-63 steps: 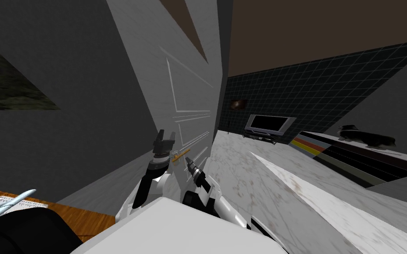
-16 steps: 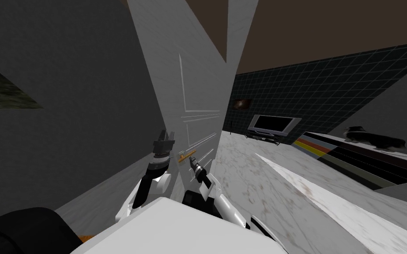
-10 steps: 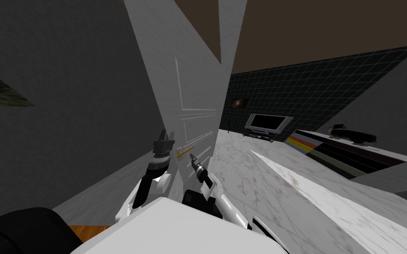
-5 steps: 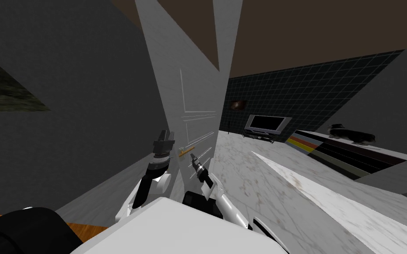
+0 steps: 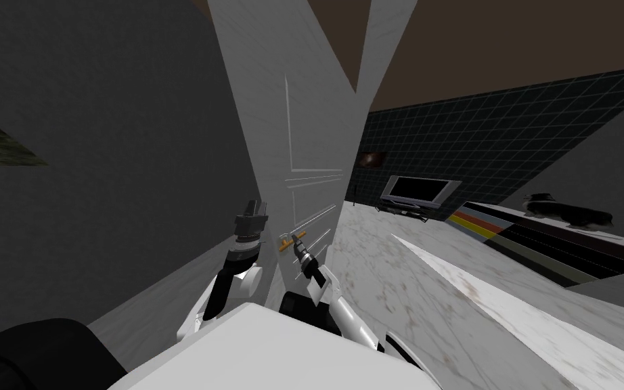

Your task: Push the door open

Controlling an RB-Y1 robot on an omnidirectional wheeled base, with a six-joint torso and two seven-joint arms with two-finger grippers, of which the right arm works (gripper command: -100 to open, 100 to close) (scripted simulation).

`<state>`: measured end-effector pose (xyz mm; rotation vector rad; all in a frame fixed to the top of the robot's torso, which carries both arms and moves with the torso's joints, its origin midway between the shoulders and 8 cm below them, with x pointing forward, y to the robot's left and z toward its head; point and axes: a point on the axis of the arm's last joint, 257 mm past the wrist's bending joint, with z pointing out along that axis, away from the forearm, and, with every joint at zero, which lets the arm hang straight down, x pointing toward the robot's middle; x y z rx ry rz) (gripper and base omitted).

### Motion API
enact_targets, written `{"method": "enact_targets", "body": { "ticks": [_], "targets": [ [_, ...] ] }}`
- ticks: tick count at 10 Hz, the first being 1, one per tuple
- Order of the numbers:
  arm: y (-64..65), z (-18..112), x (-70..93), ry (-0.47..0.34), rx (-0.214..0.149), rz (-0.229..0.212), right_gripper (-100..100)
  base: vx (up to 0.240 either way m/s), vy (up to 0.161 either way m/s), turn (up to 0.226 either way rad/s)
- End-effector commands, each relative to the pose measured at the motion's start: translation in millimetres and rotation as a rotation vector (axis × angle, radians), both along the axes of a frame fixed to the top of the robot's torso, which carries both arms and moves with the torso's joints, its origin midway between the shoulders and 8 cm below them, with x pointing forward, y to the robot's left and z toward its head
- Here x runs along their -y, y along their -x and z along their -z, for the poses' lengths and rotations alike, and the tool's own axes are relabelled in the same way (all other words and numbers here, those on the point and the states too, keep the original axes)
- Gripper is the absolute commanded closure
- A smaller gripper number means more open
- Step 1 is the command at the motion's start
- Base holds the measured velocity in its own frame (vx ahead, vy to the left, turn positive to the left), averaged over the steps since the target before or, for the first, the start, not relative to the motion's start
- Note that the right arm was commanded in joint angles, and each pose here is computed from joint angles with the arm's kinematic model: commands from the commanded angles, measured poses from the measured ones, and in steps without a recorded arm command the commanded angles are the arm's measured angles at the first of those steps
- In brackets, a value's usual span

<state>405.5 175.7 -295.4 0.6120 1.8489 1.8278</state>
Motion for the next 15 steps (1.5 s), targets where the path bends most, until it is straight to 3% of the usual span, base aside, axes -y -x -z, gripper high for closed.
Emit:
{"method": "enact_targets", "body": {
  "ticks": [1,7,15],
  "targets": [
    [0.1,0.7,0.6,0.001,-0.001,0.000,100,-0.009,-0.011,-0.001],
    [-0.3,4.1,5.9,0.008,-0.002,0.007,100,-0.001,0.004,-0.009],
    [0.8,16.1,31.8,0.036,-0.001,0.049,100,0.092,0.188,-0.112]
  ]
}}
